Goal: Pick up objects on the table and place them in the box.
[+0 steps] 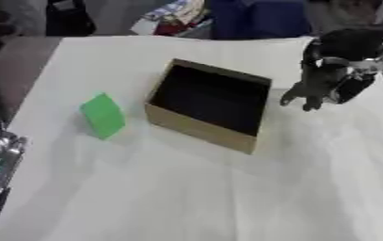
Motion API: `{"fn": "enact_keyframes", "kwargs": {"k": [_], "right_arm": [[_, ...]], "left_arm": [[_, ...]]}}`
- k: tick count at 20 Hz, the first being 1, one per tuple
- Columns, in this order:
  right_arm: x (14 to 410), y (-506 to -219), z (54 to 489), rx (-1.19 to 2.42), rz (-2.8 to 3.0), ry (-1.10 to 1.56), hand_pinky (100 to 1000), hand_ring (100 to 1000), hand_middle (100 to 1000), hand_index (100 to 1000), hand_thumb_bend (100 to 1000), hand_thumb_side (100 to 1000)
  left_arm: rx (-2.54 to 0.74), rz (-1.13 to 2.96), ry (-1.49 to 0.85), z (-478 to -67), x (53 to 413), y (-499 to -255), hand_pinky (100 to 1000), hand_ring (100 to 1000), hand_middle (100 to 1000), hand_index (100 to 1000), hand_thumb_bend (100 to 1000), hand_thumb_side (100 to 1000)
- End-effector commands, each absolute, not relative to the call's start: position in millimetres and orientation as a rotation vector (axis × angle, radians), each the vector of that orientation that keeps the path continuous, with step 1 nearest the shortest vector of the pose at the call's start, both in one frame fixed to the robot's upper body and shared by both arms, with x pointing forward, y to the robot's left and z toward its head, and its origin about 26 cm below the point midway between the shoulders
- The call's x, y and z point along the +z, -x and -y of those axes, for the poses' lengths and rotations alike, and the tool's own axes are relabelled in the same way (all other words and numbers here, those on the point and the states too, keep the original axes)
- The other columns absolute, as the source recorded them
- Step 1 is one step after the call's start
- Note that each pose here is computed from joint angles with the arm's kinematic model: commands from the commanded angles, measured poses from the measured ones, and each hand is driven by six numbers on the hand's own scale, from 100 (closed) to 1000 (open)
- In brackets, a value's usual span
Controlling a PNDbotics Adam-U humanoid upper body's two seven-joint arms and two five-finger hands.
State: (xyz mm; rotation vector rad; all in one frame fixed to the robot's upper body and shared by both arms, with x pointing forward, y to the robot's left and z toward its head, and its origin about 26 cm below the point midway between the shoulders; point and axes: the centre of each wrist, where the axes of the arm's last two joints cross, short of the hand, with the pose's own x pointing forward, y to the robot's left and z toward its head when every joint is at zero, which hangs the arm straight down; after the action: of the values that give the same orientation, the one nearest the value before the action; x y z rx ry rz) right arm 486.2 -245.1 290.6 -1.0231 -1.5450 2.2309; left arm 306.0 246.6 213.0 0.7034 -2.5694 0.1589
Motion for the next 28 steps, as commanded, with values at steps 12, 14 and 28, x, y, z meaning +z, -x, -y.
{"fn": "enact_keyframes", "kwargs": {"k": [12, 14, 28], "right_arm": [[362, -460, 141, 2.310, 1.808, 0.982, 739, 714, 278, 299, 276, 100], [362, -457, 128, 2.309, 1.838, 0.964, 741, 713, 282, 307, 257, 100], [307, -467, 83, 2.300, 1.695, 0.830, 754, 729, 381, 423, 173, 100]], "left_arm": [[0.164, 2.606, -0.683, -243, 221, -304, 604, 639, 632, 813, 199, 992], [0.164, 2.607, -0.679, -243, 221, -304, 604, 639, 632, 813, 199, 992], [0.172, 2.610, -0.665, -241, 222, -305, 603, 638, 631, 813, 198, 992]]}}
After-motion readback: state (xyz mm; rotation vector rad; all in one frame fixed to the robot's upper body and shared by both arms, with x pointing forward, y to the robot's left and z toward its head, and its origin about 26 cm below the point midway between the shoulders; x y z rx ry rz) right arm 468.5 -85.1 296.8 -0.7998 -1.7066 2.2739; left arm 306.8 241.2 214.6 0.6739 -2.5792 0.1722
